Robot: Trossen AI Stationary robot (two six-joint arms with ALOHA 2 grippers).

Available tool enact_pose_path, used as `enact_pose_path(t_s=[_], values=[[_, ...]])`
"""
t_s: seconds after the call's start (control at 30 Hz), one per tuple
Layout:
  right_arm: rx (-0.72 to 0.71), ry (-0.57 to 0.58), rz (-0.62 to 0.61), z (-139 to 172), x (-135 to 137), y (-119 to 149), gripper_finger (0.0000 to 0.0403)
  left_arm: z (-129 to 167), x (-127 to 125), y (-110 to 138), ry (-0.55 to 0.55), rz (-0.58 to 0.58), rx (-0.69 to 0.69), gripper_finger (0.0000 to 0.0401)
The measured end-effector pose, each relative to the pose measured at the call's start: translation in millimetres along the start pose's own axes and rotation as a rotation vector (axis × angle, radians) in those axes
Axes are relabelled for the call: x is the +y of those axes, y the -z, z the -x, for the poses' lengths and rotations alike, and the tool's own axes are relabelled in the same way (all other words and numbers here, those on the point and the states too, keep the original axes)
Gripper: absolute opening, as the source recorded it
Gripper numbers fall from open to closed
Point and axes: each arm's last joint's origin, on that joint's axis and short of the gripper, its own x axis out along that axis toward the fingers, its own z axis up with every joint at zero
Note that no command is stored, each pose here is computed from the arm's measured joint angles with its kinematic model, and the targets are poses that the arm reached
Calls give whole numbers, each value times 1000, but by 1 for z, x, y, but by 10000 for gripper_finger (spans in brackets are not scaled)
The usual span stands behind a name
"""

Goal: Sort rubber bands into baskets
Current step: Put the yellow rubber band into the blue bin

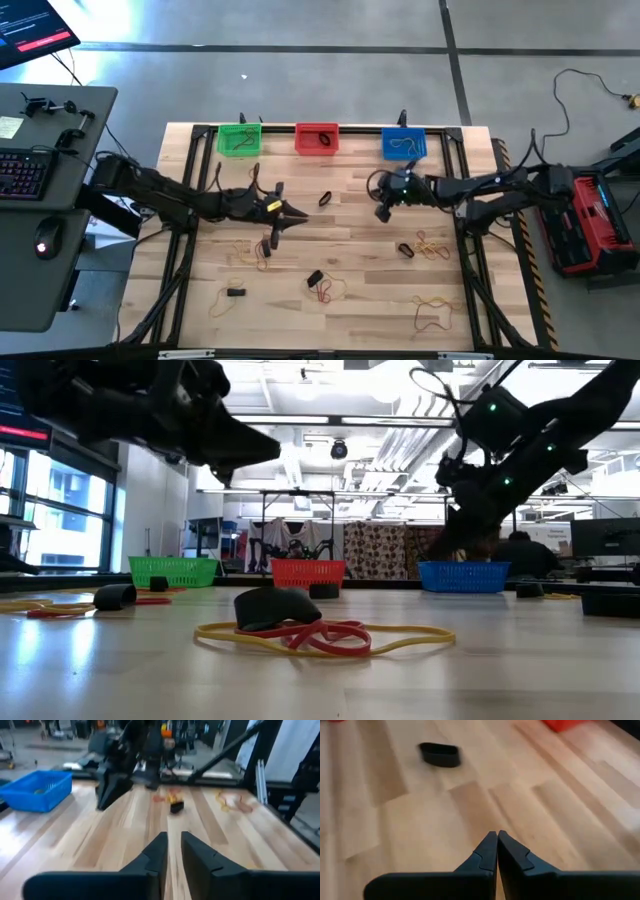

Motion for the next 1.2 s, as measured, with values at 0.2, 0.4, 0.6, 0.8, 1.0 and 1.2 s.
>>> enact_pose_path(t_s=[0.2, 0.4, 0.6, 0.8, 1.0, 1.2], values=[[-77, -45, 50, 4, 23, -3, 2, 20, 3, 2, -63, 4, 175, 9], [-99, -62, 84, 8, 37, -1, 2, 37, 4, 7, -181, 16, 315, 1], [-109, -51, 103, 10, 44, 1, 2, 45, 0, 8, -221, 6, 339, 1], [-111, -64, 92, 13, 51, 4, 2, 48, -12, 15, -147, -22, 411, 0], [-109, -91, 90, 15, 57, 6, 2, 55, -15, 26, -194, 52, 524, 0], [-142, -71, 60, 16, 58, 4, 2, 65, -5, 37, -471, 157, 601, 0]])
